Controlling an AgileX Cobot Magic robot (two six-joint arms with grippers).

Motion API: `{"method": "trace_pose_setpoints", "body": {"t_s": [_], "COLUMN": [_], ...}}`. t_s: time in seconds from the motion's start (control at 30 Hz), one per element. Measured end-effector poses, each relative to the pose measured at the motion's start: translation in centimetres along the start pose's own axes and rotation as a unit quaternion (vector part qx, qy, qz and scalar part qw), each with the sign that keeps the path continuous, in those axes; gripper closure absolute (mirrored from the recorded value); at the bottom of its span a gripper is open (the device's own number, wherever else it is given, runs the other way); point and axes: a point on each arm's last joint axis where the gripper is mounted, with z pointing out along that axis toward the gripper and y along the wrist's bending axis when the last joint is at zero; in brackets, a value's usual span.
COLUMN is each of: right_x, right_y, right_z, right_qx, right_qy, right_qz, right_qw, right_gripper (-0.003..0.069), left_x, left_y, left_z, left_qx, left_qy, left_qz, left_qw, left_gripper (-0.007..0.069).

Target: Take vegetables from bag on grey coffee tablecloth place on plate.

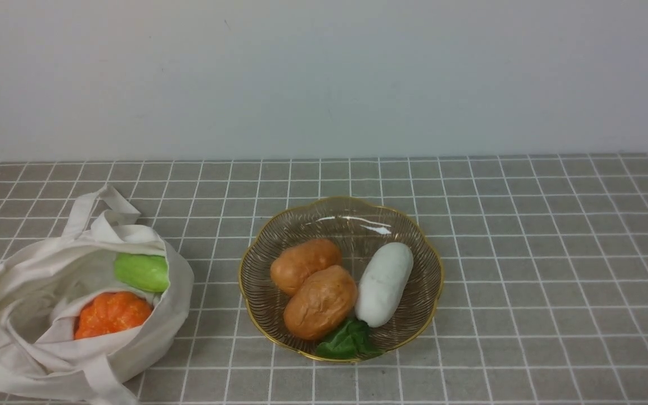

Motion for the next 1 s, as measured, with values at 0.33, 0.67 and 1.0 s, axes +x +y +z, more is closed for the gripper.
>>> {"method": "trace_pose_setpoints", "body": {"t_s": [0.33,0.67,1.0], "right_x": [0.0,0.0,0.0], "right_y": [0.0,0.0,0.0], "right_z": [0.0,0.0,0.0], "right_qx": [0.000,0.000,0.000], "right_qy": [0.000,0.000,0.000], "right_qz": [0.000,0.000,0.000], "right_qw": [1.000,1.000,1.000], "right_gripper": [0.0673,0.0673,0.0673], "left_x": [4.2,4.4,4.8], "left_y": [-0.2,0.1,0.0], "left_z": [2.1,2.1,2.1], "left_qx": [-0.016,-0.048,-0.038], "left_qy": [0.009,0.022,0.041], "left_qz": [-0.010,-0.027,-0.026], "left_qw": [1.000,0.998,0.998], "left_gripper": [0.0630,0.0630,0.0630]}}
